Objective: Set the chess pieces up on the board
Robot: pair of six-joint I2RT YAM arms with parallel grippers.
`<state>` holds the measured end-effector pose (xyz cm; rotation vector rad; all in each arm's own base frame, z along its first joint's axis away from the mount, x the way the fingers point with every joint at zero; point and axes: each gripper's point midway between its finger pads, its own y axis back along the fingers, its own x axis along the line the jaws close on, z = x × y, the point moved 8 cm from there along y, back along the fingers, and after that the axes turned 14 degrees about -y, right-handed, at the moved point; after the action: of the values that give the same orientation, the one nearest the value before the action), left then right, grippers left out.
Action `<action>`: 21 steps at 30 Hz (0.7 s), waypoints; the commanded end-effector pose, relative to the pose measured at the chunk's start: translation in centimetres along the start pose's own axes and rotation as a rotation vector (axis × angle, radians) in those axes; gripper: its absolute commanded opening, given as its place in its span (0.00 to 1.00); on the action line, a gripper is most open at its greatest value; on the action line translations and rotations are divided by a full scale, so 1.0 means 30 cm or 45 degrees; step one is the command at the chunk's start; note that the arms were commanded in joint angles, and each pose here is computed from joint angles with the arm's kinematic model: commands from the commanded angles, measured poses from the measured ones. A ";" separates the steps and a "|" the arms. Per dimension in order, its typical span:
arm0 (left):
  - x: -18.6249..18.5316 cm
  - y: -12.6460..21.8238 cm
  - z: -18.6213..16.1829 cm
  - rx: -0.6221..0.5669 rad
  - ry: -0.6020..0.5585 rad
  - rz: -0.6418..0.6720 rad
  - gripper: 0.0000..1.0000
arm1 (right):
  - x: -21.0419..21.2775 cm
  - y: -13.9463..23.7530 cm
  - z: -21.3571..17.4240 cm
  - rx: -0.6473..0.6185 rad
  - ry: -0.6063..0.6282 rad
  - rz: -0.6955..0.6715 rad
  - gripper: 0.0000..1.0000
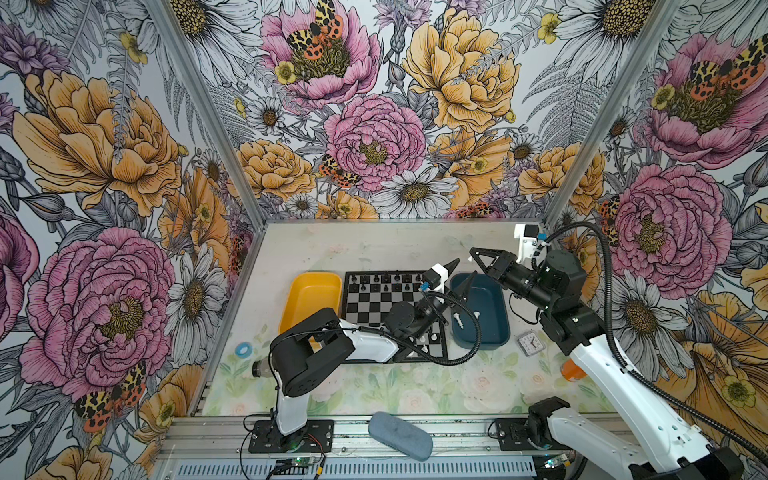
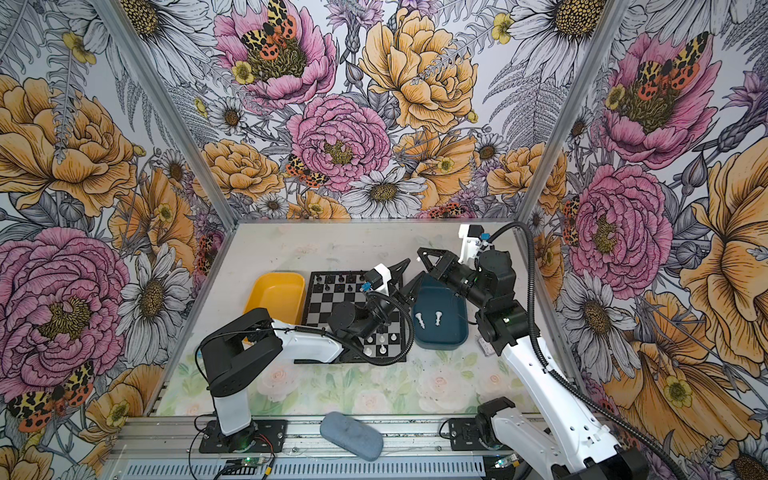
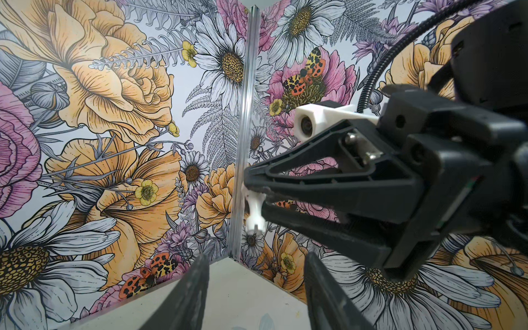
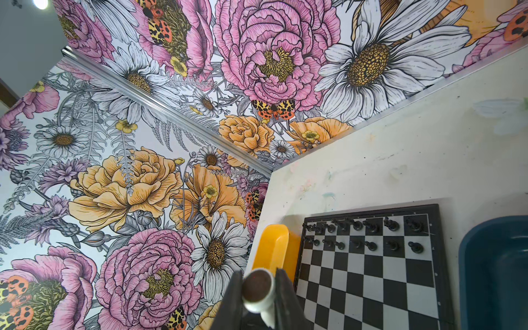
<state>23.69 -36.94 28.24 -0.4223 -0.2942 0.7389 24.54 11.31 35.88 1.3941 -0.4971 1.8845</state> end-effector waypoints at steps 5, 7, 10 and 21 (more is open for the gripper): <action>-0.007 -0.024 0.039 -0.073 -0.004 0.022 0.51 | 0.026 0.024 -0.004 -0.007 0.003 0.064 0.00; -0.003 -0.026 0.043 -0.077 -0.008 0.026 0.50 | 0.019 0.026 -0.006 -0.010 -0.003 0.058 0.00; -0.001 -0.027 0.051 -0.084 -0.012 0.028 0.46 | 0.014 0.027 -0.011 -0.006 -0.007 0.056 0.00; -0.025 -0.031 0.069 -0.101 -0.037 0.014 0.37 | 0.002 0.025 -0.020 0.011 -0.029 0.068 0.00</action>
<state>23.30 -37.51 29.02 -0.4368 -0.3255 0.7363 24.02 11.22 35.24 1.4240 -0.5149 1.8779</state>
